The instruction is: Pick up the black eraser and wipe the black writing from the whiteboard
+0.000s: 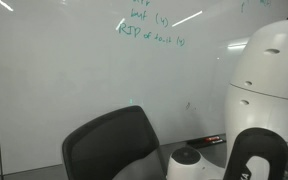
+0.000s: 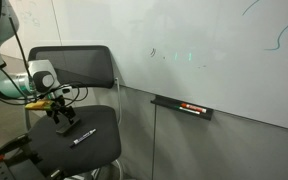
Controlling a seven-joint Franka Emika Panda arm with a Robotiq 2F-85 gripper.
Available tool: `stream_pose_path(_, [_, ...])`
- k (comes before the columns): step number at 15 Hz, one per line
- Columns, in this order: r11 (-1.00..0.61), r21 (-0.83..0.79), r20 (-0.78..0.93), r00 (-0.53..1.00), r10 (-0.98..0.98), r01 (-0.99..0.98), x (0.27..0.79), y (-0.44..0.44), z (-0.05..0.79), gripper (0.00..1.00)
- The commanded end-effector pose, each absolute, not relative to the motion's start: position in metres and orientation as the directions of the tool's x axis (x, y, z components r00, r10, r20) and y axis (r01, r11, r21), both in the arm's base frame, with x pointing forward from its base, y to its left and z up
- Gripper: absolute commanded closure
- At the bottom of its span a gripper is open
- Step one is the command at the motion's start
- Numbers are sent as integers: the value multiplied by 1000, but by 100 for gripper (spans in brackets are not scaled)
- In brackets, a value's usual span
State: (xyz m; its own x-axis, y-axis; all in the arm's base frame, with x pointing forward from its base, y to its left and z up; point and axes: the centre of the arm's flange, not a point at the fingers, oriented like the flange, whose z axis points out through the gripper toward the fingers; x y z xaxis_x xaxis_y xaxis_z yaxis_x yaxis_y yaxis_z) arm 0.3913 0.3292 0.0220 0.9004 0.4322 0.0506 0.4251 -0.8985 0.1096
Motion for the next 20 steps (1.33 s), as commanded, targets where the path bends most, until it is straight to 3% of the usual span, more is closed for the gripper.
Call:
stream_pose_path(1, [-896, 113, 51, 898, 437, 430, 406, 326, 16, 0])
stream_pose_path(9, [-904, 64, 25, 904, 426, 424, 424, 306, 12, 0])
stream_pose_path(10, [-904, 58, 21, 905, 425, 423, 425, 304, 11, 25])
stream_pose_path(11, [-905, 50, 18, 906, 423, 422, 426, 302, 11, 26])
stream_pose_path(17, [-911, 6, -18, 911, 413, 413, 423, 300, 15, 70])
stream_pose_path(20, [-905, -7, -47, 904, 425, 425, 427, 299, 49, 70])
